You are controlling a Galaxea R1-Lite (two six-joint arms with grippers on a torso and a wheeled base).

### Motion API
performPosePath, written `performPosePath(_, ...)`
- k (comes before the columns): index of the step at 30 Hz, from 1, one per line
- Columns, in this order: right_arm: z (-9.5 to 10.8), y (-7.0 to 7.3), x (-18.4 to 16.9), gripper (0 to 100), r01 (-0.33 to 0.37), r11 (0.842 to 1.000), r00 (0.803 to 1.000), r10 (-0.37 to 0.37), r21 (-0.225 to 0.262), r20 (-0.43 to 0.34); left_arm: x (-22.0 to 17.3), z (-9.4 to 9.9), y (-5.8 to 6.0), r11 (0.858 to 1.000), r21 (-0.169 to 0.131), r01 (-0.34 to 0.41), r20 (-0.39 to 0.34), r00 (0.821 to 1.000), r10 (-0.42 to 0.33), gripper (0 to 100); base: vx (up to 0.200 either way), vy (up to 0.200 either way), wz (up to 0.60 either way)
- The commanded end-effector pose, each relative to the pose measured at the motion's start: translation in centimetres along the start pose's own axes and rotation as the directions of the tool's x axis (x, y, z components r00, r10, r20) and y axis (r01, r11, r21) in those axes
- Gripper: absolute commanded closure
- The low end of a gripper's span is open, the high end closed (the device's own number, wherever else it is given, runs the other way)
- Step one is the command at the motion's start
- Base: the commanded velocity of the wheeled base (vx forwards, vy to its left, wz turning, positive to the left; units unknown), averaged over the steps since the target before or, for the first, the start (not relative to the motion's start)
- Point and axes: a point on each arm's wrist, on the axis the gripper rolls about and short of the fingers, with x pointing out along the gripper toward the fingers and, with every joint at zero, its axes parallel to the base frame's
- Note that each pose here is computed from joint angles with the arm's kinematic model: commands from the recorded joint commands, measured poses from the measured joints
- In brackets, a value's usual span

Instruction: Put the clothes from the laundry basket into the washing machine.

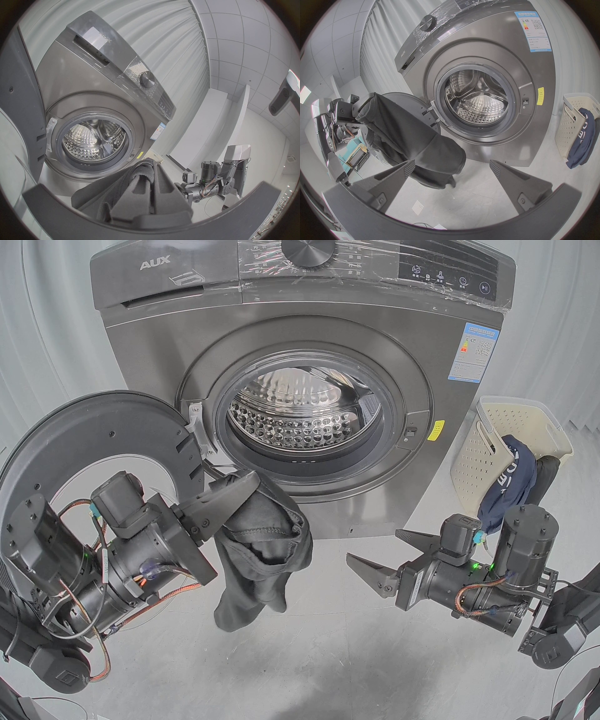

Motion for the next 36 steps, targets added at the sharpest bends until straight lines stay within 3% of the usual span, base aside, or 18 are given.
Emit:
performPosePath(1, -0.9, 0.1, 0.8, 0, -0.004, 1.0, 1.0, 0.004, -0.004, -0.023, 0.6, -0.8, 0.6, 1.0, -0.005, -0.023, -0.019, 1.0, 0.023, 100, 0.0, 0.0, 0.0)
performPosePath(11, -1.8, 0.2, 2.7, 0, -0.01, 1.0, 1.0, 0.01, -0.009, -0.01, 1.6, -1.6, 1.2, 0.999, -0.009, -0.048, -0.029, 0.998, 0.048, 100, 0.0, 0.0, 0.0)
performPosePath(20, -2.4, 0.5, 3.1, 0, -0.02, 0.999, 0.999, 0.019, -0.035, -0.027, 2.5, -1.2, 1.6, 0.996, -0.001, -0.088, 0.012, 0.996, 0.088, 100, 0.0, 0.0, 0.0)
performPosePath(29, -3.3, 2.1, 3.7, 0, -0.097, 0.994, 0.995, 0.095, -0.044, -0.043, 2.6, -1.0, 1.6, 0.995, -0.002, -0.102, 0.027, 0.994, 0.102, 100, 0.0, 0.0, 0.0)
performPosePath(36, -4.3, 2.4, 6.6, 0, -0.103, 0.99, 0.995, 0.1, -0.092, -0.029, 2.5, -1.0, 1.6, 0.995, -0.002, -0.103, 0.028, 0.994, 0.103, 100, 0.0, 0.0, 0.0)
